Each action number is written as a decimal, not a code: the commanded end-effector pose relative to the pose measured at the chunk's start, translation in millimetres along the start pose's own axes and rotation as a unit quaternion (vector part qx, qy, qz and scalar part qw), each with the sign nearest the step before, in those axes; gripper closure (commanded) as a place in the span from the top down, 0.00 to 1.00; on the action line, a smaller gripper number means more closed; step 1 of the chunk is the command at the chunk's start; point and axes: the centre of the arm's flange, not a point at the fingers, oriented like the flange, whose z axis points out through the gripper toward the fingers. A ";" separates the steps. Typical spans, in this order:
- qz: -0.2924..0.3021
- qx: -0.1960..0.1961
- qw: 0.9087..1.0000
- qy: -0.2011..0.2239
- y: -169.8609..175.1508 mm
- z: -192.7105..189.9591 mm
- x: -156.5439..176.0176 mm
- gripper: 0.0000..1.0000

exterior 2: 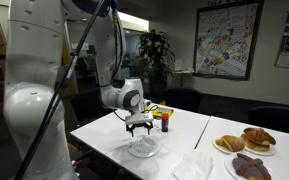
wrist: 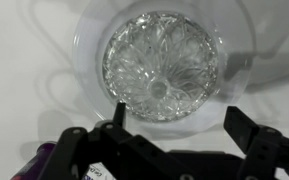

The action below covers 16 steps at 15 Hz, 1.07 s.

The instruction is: Cover the glass jar with the glass lid

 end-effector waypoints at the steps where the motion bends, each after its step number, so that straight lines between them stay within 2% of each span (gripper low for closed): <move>1: 0.007 0.003 1.000 -0.011 -6.1 -6.8 -11.2 1.00; 4: 0.016 0.005 1.000 -0.017 -6.5 -5.7 -18.5 1.00; 6: 0.022 0.005 1.000 -0.020 -5.8 -4.8 -23.4 0.74; 12: 0.022 -0.005 1.000 -0.021 2.0 1.3 -28.0 0.31; 13: 0.016 -0.009 1.000 -0.022 4.0 1.1 -27.2 0.34; 14: 0.010 -0.012 1.000 -0.023 5.9 0.9 -26.7 0.67; 15: 0.006 -0.015 1.000 -0.023 7.5 0.8 -26.3 0.63; 16: 0.001 -0.016 1.000 -0.023 9.0 0.8 -25.4 0.64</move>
